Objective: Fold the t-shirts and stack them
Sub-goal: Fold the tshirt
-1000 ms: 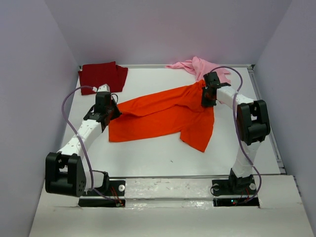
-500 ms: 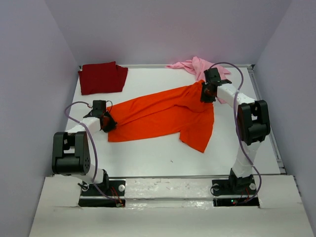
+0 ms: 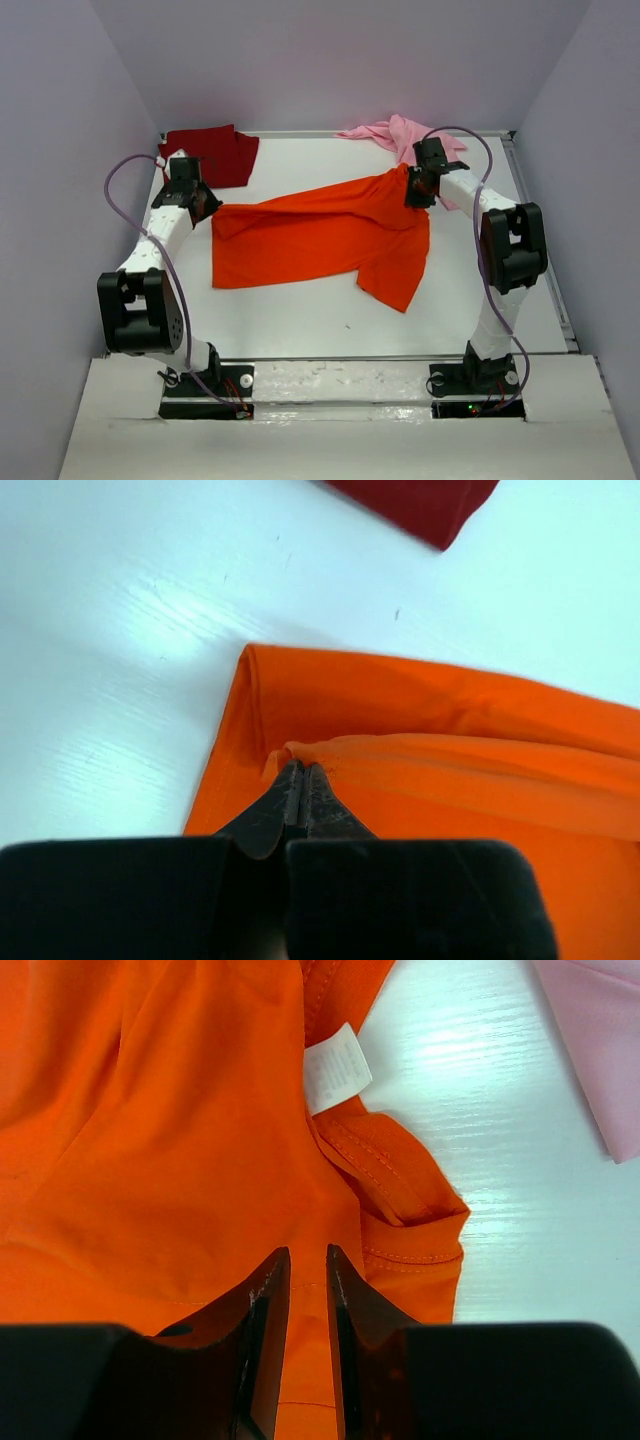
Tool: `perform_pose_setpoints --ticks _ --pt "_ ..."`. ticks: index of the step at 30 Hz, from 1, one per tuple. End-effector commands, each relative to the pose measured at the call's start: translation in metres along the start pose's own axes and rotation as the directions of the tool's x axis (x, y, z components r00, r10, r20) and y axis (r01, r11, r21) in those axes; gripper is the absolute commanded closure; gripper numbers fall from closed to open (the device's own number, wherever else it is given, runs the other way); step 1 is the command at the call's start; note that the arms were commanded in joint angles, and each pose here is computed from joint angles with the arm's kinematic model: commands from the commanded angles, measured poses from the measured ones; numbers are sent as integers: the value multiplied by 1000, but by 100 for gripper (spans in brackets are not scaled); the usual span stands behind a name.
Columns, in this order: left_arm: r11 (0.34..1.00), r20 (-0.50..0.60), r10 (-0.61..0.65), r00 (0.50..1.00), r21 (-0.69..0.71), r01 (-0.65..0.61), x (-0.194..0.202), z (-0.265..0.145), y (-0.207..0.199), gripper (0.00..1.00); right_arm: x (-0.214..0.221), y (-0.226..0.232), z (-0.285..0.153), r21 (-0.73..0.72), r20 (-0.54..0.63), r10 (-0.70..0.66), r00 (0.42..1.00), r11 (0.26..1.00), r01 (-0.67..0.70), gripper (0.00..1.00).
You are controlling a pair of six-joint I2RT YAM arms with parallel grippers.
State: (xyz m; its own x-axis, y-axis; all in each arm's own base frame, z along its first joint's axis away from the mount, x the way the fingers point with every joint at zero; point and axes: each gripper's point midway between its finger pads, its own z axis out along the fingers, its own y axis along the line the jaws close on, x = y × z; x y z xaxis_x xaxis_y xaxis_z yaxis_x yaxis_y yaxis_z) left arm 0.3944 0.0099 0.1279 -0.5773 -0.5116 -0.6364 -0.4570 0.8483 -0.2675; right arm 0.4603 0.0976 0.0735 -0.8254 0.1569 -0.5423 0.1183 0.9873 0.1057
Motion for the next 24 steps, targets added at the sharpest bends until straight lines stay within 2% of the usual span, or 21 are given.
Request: perform_pose_setpoints --ticks 1,7,11,16,20,24 --pt "999 110 12 994 31 -16 -43 -18 -14 100 -14 9 -6 -61 50 6 999 998 -3 73" --pt "998 153 8 988 67 -19 -80 -10 -39 100 -8 22 -3 -132 18 9 1000 991 -7 73" --pt "993 242 -28 970 114 0 -114 -11 -57 100 -2 26 1 -154 -5 13 1000 988 -13 72" --pt "988 228 -39 973 156 3 -127 3 -76 100 9 32 5 -191 -44 14 999 981 -22 72" --pt "977 266 -60 962 212 3 -144 0 -91 100 16 40 1 -206 -49 2 999 979 -12 72" --pt "981 253 -46 966 195 -4 -145 14 -93 100 23 49 -4 -224 -55 0 999 975 -12 72"
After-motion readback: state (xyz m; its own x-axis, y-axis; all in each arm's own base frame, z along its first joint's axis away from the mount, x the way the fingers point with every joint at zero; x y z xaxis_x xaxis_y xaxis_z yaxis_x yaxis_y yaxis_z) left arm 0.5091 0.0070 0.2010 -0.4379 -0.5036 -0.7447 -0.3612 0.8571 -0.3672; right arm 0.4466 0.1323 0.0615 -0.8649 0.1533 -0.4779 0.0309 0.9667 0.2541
